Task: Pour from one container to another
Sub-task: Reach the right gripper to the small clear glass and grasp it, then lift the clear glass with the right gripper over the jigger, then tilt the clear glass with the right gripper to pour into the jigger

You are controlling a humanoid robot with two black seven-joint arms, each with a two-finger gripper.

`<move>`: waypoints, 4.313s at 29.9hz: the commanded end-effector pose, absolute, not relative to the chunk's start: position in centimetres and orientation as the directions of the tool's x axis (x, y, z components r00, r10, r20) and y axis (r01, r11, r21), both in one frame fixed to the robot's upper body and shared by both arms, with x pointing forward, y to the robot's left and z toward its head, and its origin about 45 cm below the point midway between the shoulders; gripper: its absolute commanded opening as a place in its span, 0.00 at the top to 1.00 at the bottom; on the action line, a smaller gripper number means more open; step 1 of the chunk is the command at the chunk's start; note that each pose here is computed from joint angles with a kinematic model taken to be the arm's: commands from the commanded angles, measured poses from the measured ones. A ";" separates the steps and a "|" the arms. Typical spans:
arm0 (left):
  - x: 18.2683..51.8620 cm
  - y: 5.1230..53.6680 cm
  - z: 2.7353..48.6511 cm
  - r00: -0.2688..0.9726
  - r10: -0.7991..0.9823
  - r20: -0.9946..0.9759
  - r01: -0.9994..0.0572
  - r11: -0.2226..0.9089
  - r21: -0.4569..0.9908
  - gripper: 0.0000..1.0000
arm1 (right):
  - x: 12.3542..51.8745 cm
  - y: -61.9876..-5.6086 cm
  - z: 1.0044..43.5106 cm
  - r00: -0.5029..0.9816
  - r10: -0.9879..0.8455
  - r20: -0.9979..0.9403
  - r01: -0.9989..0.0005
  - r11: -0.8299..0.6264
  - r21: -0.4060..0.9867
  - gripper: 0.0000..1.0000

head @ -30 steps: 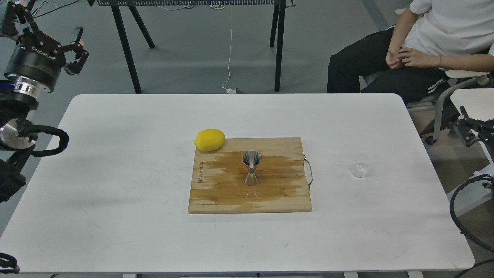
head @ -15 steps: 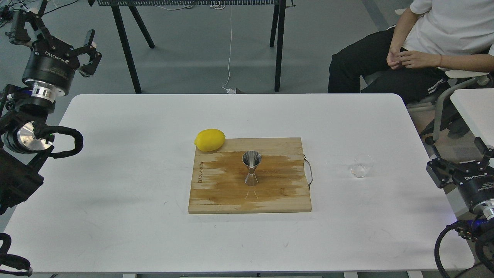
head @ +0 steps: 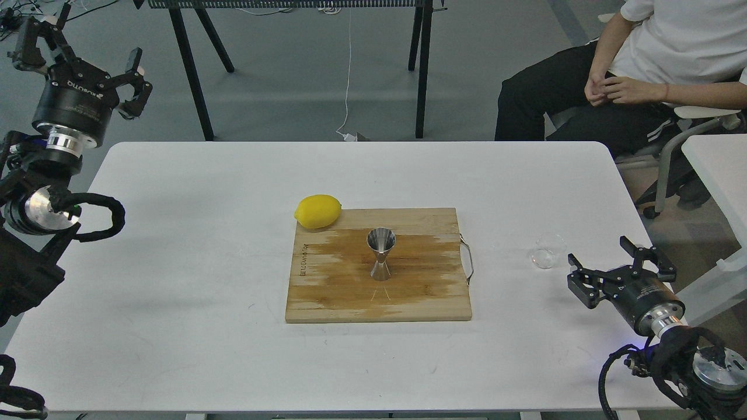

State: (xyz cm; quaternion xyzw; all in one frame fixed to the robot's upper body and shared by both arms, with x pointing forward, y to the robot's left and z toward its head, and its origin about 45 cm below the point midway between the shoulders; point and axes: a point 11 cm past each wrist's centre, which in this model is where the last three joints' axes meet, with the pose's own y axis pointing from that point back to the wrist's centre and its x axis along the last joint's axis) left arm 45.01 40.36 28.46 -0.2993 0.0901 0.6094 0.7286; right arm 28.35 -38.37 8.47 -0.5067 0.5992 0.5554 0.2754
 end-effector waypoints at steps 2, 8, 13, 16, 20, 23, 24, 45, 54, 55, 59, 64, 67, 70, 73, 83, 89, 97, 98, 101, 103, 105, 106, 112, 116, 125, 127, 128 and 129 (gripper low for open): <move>45.0 40.3 28.4 0.239 0.831 -0.502 -0.942 0.074 -0.326 0.00 | 28.8 -35.2 7.3 -0.378 -0.229 -0.897 -0.887 -0.186 0.422 0.00; 44.8 40.6 28.1 0.232 0.832 -0.504 -0.945 0.070 -0.319 0.00 | 28.4 -35.3 5.8 -0.423 -0.187 -0.887 -0.878 -0.159 0.452 0.00; 44.8 40.6 28.0 0.232 0.831 -0.506 -0.946 0.071 -0.318 0.00 | 29.0 -34.5 4.6 -0.466 -0.165 -0.869 -0.855 -0.172 0.490 0.00; 44.8 40.5 27.9 0.231 0.831 -0.506 -0.946 0.071 -0.315 0.00 | 29.5 -33.7 4.1 -0.477 -0.147 -0.866 -0.850 -0.173 0.497 0.00; 44.8 40.5 27.9 0.232 0.831 -0.505 -0.946 0.071 -0.317 0.00 | 30.9 -33.9 3.9 -0.484 -0.147 -0.863 -0.851 -0.151 0.503 0.00; 44.7 40.6 27.9 0.229 0.833 -0.504 -0.946 0.070 -0.316 0.00 | 31.4 -33.6 3.4 -0.493 -0.136 -0.860 -0.849 -0.143 0.509 0.00; 44.7 40.7 27.9 0.228 0.833 -0.504 -0.947 0.069 -0.315 0.00 | 31.5 -33.5 3.4 -0.492 -0.134 -0.860 -0.849 -0.143 0.508 0.00; 44.4 41.3 27.7 0.216 0.841 -0.496 -0.950 0.063 -0.306 0.00 | 33.0 -33.2 3.4 -0.491 -0.144 -0.859 -0.851 -0.133 0.508 0.39; 44.3 41.4 27.4 0.212 0.844 -0.493 -0.952 0.064 -0.300 0.00 | 33.1 -33.0 3.6 -0.484 -0.149 -0.862 -0.854 -0.137 0.503 0.51; 44.2 41.5 27.4 0.211 0.844 -0.493 -0.952 0.063 -0.298 0.00 | 33.2 -32.9 3.8 -0.479 -0.150 -0.865 -0.855 -0.141 0.499 0.55; 44.2 41.5 27.4 0.211 0.844 -0.493 -0.952 0.063 -0.298 0.00 | 33.8 -32.3 4.9 -0.444 -0.153 -0.883 -0.869 -0.167 0.466 0.61; 44.3 41.5 27.5 0.211 0.844 -0.494 -0.952 0.062 -0.301 0.00 | 34.6 -30.9 6.7 -0.390 -0.140 -0.910 -0.887 -0.207 0.412 0.64; 44.3 41.5 27.5 0.211 0.844 -0.492 -0.952 0.062 -0.301 0.00 | 35.2 -30.1 8.2 -0.350 -0.137 -0.927 -0.897 -0.236 0.373 0.67; 44.2 41.7 27.5 0.208 0.846 -0.491 -0.952 0.061 -0.300 0.00 | 35.9 -29.3 10.8 -0.281 -0.152 -0.948 -0.908 -0.279 0.314 0.70; 44.1 42.4 27.8 0.201 0.854 -0.480 -0.952 0.055 -0.301 0.00 | 36.3 -27.5 13.4 -0.228 -0.158 -0.961 -0.902 -0.338 0.270 0.71; 44.0 42.5 27.9 0.199 0.855 -0.479 -0.952 0.053 -0.302 0.00 | 36.1 -20.0 19.2 -0.060 -0.436 -0.898 -0.822 -0.488 0.292 0.72; 44.0 42.6 27.9 0.197 0.857 -0.477 -0.952 0.051 -0.301 0.00 | 36.4 -16.1 19.6 0.021 -0.577 -0.816 -0.778 -0.523 0.350 0.74; 43.9 42.8 27.9 0.196 0.858 -0.475 -0.953 0.051 -0.300 0.00 | 36.0 -12.5 19.7 0.159 -0.721 -0.674 -0.762 -0.524 0.380 0.74; 43.9 42.8 27.9 0.196 0.858 -0.475 -0.953 0.051 -0.300 0.00 | 35.9 -12.3 19.6 0.175 -0.730 -0.660 -0.761 -0.526 0.380 0.74; 43.9 42.8 27.9 0.195 0.857 -0.476 -0.952 0.050 -0.300 0.00 | 35.6 -11.9 19.5 0.220 -0.762 -0.609 -0.764 -0.522 0.378 0.74; 43.9 42.8 27.9 0.196 0.858 -0.475 -0.953 0.051 -0.300 0.00 | 35.4 -11.8 19.3 0.253 -0.791 -0.557 -0.771 -0.513 0.379 0.74; 43.9 42.8 27.9 0.196 0.858 -0.475 -0.953 0.051 -0.300 0.00 | 35.2 -11.8 19.0 0.272 -0.824 -0.498 -0.779 -0.492 0.388 0.75; 43.9 42.8 27.9 0.194 0.858 -0.476 -0.953 0.049 -0.300 0.00 | 35.1 -11.7 18.8 0.277 -0.838 -0.471 -0.784 -0.481 0.394 0.75; 43.9 42.8 27.8 0.194 0.857 -0.478 -0.953 0.049 -0.298 0.00 | 34.7 -10.6 18.7 0.324 -0.852 -0.411 -0.784 -0.485 0.386 0.75; 43.6 43.0 27.4 0.184 0.858 -0.479 -0.956 0.044 -0.290 0.00 | 34.5 -9.9 18.7 0.359 -0.858 -0.367 -0.783 -0.491 0.381 0.75; 43.4 43.6 27.4 0.176 0.863 -0.474 -0.958 0.038 -0.285 0.00 | 33.6 -8.8 17.8 0.435 -0.884 -0.173 -0.799 -0.467 0.378 0.75; 43.4 43.6 27.4 0.176 0.863 -0.474 -0.958 0.038 -0.285 0.00 | 33.6 -8.4 17.9 0.442 -0.883 -0.157 -0.801 -0.467 0.374 0.75; 43.4 43.6 27.4 0.175 0.862 -0.475 -0.958 0.037 -0.285 0.00 | 33.6 -8.3 17.9 0.447 -0.882 -0.150 -0.801 -0.469 0.372 0.75; 43.4 43.6 27.4 0.175 0.862 -0.475 -0.958 0.037 -0.285 0.00 | 33.5 -8.2 17.9 0.452 -0.881 -0.139 -0.802 -0.470 0.368 0.75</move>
